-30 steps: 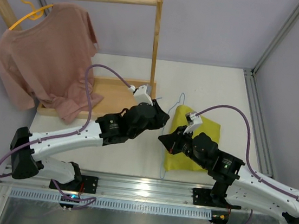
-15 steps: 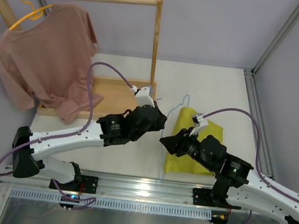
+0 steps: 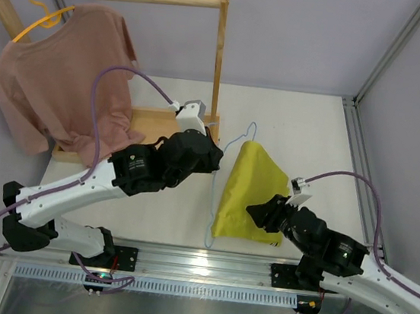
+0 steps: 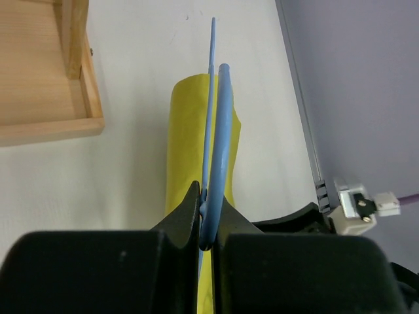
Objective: Place the trousers on the hanger
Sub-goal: Hang the hanger with trousers onto the clothesline
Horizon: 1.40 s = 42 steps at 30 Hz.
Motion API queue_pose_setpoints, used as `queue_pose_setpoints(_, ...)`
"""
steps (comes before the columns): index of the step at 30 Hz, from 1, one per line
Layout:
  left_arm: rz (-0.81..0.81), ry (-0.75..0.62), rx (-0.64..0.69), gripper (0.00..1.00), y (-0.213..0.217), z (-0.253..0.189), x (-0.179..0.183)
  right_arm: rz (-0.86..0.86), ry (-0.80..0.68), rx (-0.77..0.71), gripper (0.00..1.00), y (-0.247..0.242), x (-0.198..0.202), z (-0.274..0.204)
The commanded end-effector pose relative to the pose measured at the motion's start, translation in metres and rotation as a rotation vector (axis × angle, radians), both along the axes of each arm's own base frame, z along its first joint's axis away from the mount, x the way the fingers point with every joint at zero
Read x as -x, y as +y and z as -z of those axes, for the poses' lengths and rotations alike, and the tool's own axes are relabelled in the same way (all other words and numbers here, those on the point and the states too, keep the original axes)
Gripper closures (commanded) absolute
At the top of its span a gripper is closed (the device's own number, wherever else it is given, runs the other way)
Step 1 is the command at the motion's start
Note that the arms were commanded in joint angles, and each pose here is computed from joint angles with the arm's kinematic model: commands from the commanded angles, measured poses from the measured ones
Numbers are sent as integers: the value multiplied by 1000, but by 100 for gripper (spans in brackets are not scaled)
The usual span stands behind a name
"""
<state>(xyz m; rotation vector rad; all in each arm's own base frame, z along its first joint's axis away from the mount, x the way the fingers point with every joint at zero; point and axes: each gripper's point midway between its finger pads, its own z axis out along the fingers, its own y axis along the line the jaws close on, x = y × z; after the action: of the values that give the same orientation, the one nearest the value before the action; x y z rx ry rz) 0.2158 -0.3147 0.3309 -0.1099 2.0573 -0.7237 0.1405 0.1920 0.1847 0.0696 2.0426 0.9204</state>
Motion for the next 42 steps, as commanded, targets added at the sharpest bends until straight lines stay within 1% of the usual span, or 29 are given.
queue_pose_setpoints(1, -38, -106, 136, 99, 28, -73, 3, 43, 59, 22, 62, 1, -3, 26)
queue_pose_setpoints(5, -65, -149, 108, 100, 61, -92, 10, -35, 105, 5, 62, 26, 3, 43)
queue_pose_setpoints(7, -96, -168, 75, 100, 78, -99, 10, -63, 95, -24, 62, 41, 1, 38)
queue_pose_setpoints(11, -119, -195, 77, 100, 102, -113, 15, -108, 76, -24, 62, 72, -6, 26)
queue_pose_setpoints(13, -132, -207, 88, 100, 114, -121, 18, -150, 61, -52, 62, 97, -10, 12)
queue_pose_setpoints(15, -139, -217, 89, 100, 120, -126, 19, -180, 24, -110, 62, 120, -13, -18)
queue_pose_setpoints(16, -143, -221, 81, 100, 122, -128, 19, -196, 38, -75, 62, 132, -14, -9)
queue_pose_setpoints(17, -144, -233, 77, 100, 126, -135, 19, -211, 30, -78, 62, 140, -15, -13)
queue_pose_setpoints(18, -145, -236, 70, 100, 127, -136, 19, -225, 9, -107, 62, 154, -17, -33)
queue_pose_setpoints(20, -149, -247, 50, 100, 131, -141, 19, -256, 9, -81, 62, 174, -18, -32)
queue_pose_setpoints(21, -155, -250, 43, 100, 131, -142, 18, -267, -9, -116, 62, 184, -20, -51)
queue_pose_setpoints(22, -162, -254, 30, 100, 133, -143, 16, -274, -14, -126, 62, 190, -21, -56)
queue_pose_setpoints(23, -179, -261, 17, 100, 136, -143, 15, -284, -5, -114, 62, 198, -22, -50)
queue_pose_setpoints(24, -183, -268, 7, 100, 140, -148, 15, -289, -20, -136, 62, 204, -24, -63)
queue_pose_setpoints(26, -190, -271, -30, 100, 140, -147, 12, -296, -13, -117, 62, 214, -27, -59)
queue_pose_setpoints(30, -237, -288, -101, 100, 152, -152, 7, -312, -31, -107, 62, 234, -34, -72)
queue_pose_setpoints(34, -270, -319, -119, 100, 163, -165, 6, -331, -44, -121, 61, 251, -38, -87)
queue_pose_setpoints(35, -282, -325, -123, 100, 166, -167, 5, -336, -54, -141, 61, 254, -39, -98)
queue_pose_setpoints(42, -345, -364, -142, 100, 188, -178, 6, -351, -69, -169, 62, 267, -40, -114)
